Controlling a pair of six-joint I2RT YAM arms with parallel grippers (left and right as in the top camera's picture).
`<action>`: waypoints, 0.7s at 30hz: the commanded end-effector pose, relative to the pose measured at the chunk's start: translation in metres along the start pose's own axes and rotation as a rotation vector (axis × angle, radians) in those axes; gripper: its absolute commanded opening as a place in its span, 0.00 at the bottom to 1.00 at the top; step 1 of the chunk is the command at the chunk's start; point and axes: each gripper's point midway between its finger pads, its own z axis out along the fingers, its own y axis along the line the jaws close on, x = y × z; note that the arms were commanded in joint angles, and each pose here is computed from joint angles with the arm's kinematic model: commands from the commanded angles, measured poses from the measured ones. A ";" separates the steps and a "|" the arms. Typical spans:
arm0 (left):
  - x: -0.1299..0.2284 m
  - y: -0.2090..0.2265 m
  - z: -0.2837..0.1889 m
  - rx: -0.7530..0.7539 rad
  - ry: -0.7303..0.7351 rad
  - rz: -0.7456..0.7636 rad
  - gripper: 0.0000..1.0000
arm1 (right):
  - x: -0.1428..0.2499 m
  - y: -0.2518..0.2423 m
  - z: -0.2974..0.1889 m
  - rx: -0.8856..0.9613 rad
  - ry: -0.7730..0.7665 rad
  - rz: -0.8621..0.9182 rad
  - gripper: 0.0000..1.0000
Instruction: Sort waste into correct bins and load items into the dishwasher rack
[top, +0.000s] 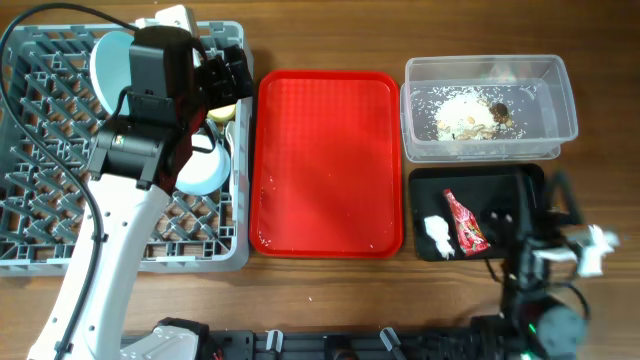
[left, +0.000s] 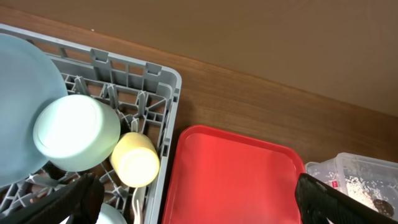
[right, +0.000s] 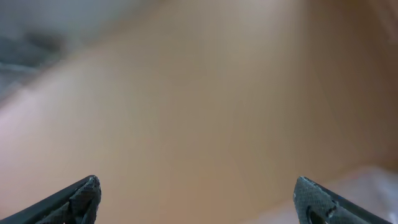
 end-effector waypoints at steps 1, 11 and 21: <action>-0.002 0.004 0.001 -0.016 -0.008 -0.002 1.00 | 0.048 -0.040 -0.007 0.139 0.116 0.223 1.00; -0.002 0.004 0.001 -0.016 -0.008 -0.002 1.00 | 0.075 -0.062 -0.016 0.233 0.233 0.064 1.00; -0.002 0.004 0.001 -0.016 -0.008 -0.002 1.00 | 0.113 0.008 -0.029 -0.437 0.327 -1.088 1.00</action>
